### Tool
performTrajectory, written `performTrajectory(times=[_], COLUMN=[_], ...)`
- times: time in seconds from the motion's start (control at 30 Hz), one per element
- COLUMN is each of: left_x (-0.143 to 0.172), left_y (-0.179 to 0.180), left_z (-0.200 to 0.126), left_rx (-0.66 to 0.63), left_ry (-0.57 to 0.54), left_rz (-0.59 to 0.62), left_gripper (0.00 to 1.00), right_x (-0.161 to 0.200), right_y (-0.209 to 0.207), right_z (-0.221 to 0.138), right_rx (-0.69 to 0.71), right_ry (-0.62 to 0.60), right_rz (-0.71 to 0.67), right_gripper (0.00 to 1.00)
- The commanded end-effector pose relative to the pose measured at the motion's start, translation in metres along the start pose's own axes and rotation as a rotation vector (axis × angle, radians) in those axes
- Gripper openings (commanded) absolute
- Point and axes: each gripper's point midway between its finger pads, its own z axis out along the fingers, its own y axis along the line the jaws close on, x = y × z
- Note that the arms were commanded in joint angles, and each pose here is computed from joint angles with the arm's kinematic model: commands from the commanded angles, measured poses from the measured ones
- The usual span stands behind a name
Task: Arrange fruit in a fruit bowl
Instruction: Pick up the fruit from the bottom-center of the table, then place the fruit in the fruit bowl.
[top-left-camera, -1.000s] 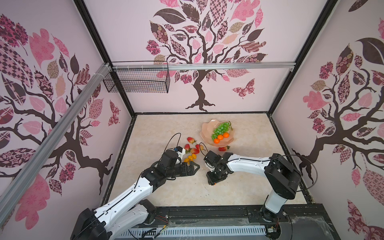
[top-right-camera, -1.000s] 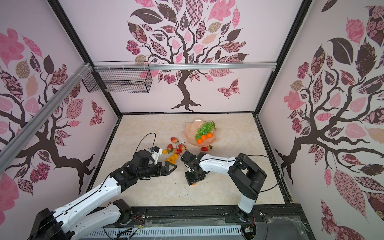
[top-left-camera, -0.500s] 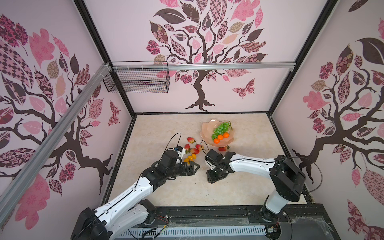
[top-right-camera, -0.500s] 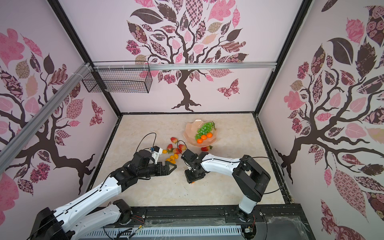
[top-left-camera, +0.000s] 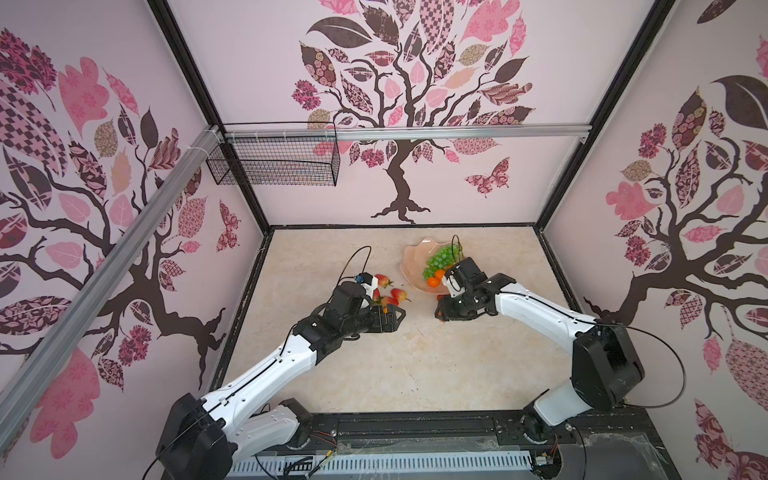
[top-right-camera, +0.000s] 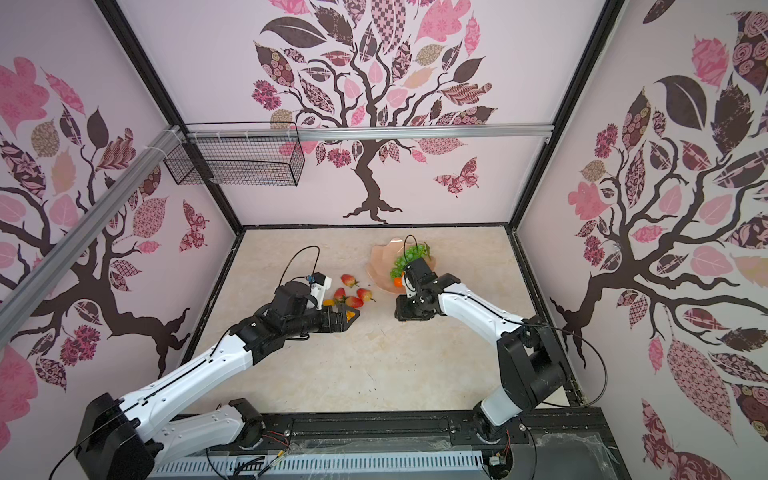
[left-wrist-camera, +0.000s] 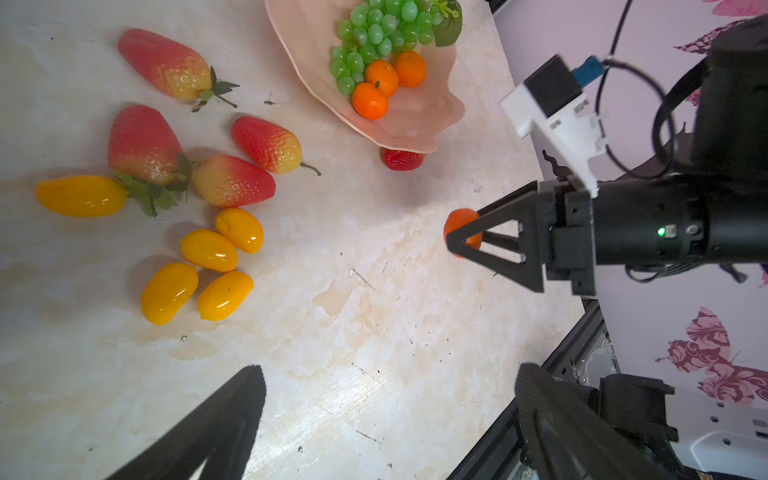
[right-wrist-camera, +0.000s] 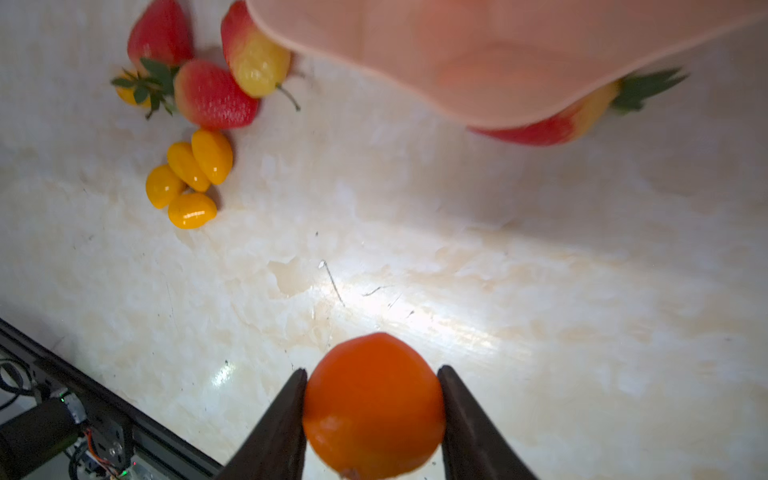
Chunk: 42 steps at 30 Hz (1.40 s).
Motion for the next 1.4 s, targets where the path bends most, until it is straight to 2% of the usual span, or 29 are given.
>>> performTrajectory(times=[0.0,0.27,0.43,0.8,1.1,1.37], left_x=[-0.033,-0.061,-0.075,-0.095,-0.105,-0.101], left_y=[-0.019,-0.029,-0.029,-0.024,-0.025,-0.027], left_z=[0.001,0.023,0.033,0.050,0.057,0.060], left_rx=[0.033,0.035,0.031,0.043,0.073,0.087], left_ry=[-0.077,-0.096,-0.116,-0.131,-0.130,-0.112], left_rz=[0.035,0.035,0.011,-0.032,-0.047,-0.049], left_gripper=[0.98,0.98,0.98,0.98,0.98,0.98], right_x=[-0.032,-0.089,-0.107,-0.120,-0.126,-0.128], right_y=[-0.006,-0.026,-0.039,-0.065,-0.076,-0.082], right_z=[-0.020,-0.020,-0.010,0.018,0.039,0.054], right_rx=[-0.003,0.130,0.220,0.359,0.405,0.432], right_ry=[-0.076,-0.173,-0.182,-0.155,-0.124,-0.097], right_rz=[-0.009,-0.006,-0.026,-0.055,-0.069,-0.081], right_gripper=[0.50,0.50,0.50,0.50,0.50,0.50])
